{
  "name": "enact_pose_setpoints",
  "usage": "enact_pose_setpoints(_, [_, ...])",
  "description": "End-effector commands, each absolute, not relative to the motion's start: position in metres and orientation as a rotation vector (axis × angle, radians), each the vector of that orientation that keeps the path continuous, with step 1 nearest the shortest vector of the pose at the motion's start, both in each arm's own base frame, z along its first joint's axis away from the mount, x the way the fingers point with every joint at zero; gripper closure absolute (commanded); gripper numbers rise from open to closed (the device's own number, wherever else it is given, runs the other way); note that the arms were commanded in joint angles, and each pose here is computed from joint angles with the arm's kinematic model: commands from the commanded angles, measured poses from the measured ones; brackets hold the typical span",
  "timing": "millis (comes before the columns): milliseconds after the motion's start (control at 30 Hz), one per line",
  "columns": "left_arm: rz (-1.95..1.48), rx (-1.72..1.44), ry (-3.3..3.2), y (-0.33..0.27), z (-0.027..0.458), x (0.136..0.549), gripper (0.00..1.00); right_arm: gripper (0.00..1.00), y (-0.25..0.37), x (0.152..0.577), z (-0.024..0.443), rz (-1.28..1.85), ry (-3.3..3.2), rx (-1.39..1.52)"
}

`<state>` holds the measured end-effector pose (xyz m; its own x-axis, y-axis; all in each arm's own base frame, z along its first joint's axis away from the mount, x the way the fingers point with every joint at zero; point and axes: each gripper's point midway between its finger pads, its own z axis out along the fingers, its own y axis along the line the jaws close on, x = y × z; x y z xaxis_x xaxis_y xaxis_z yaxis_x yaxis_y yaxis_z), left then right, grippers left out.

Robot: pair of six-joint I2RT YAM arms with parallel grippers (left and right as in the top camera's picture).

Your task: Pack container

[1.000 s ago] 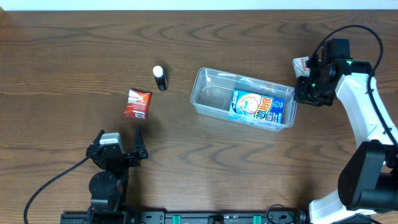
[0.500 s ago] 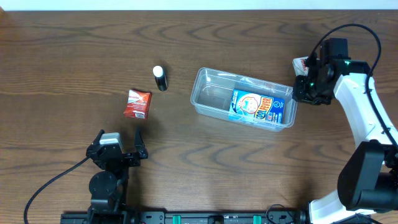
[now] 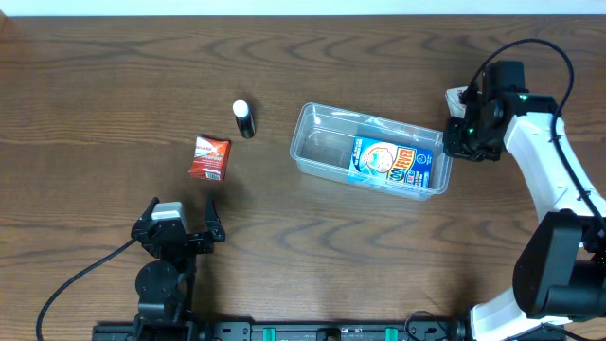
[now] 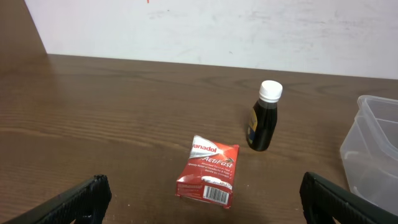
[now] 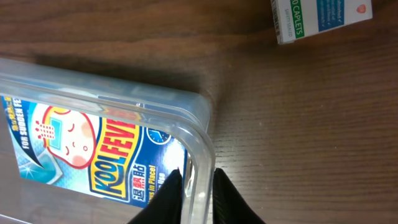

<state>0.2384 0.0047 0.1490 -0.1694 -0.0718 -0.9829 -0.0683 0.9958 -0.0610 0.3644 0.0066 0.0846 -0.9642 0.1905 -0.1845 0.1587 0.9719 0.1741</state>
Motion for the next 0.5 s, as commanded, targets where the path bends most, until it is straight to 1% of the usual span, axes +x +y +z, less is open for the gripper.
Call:
enact_pose_setpoints(0, [0.005, -0.083, 1.769, 0.004, 0.141, 0.237, 0.02, 0.89, 0.009, 0.363, 0.078, 0.229, 2.931, 0.258])
enact_pose_setpoints(133, [0.005, -0.083, 1.77, 0.004, 0.141, 0.237, 0.02, 0.9, 0.009, 0.367, 0.079, 0.229, 2.916, 0.248])
enact_pose_setpoints(467, [0.005, -0.083, 1.769, 0.004, 0.141, 0.237, 0.02, 0.9, 0.008, 0.389, 0.085, 0.207, 2.826, 0.09])
